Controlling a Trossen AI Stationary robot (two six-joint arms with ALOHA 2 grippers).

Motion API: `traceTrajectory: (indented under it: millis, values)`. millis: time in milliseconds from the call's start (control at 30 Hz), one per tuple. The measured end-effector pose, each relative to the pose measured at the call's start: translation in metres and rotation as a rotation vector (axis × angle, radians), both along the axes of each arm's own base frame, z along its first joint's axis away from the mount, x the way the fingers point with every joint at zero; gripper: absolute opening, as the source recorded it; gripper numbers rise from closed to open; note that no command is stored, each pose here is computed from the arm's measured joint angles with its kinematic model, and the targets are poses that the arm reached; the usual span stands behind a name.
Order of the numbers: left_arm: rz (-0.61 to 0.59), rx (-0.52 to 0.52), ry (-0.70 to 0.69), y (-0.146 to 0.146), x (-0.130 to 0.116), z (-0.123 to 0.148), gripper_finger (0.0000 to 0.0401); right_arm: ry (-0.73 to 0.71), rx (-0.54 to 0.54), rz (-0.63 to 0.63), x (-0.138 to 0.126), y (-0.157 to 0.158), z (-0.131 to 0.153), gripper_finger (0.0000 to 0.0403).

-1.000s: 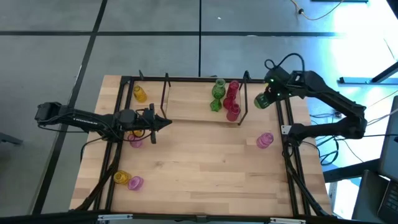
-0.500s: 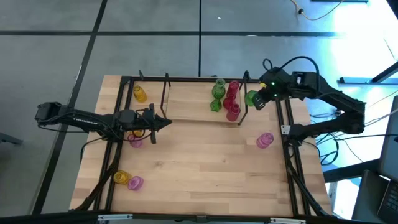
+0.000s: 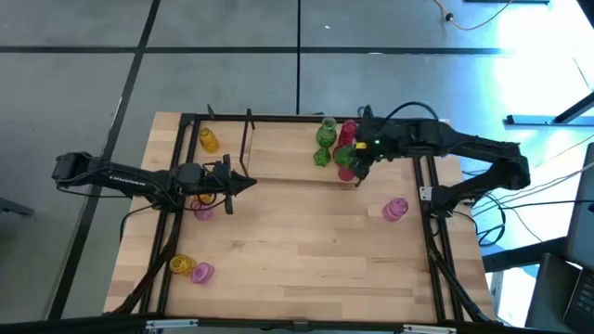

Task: Sort vases onto shelf
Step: Put the green vase on the shelf aligned with the other green vases

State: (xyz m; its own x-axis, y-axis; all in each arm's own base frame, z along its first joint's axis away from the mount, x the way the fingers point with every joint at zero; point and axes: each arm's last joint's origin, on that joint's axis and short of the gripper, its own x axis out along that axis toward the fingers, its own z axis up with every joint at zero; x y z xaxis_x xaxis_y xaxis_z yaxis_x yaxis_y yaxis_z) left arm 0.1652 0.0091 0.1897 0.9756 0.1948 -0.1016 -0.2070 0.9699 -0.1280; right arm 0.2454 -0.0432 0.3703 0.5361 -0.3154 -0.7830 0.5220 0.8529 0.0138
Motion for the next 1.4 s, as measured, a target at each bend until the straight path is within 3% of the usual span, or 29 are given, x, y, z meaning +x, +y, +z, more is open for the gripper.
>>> traceTrajectory:
  millis: [267,500,833,1400]
  values:
    - [0.0,0.0,0.001,0.0,0.0,0.0,0.0001,-0.013,-0.032,0.093,0.026,0.011,-0.01,0.0083]
    - [0.0,0.0,0.0,0.0,0.0,0.0,0.0001,0.062,-0.052,0.157,0.044,0.017,-0.027,0.0083]
    - [0.0,-0.001,0.001,0.0,0.0,0.0,0.0001,0.19,-0.053,0.184,0.074,0.016,-0.065,0.0083]
    - [0.0,-0.001,0.0,0.0,0.0,0.0,0.0001,0.333,-0.128,0.141,0.101,0.01,-0.108,0.0083]
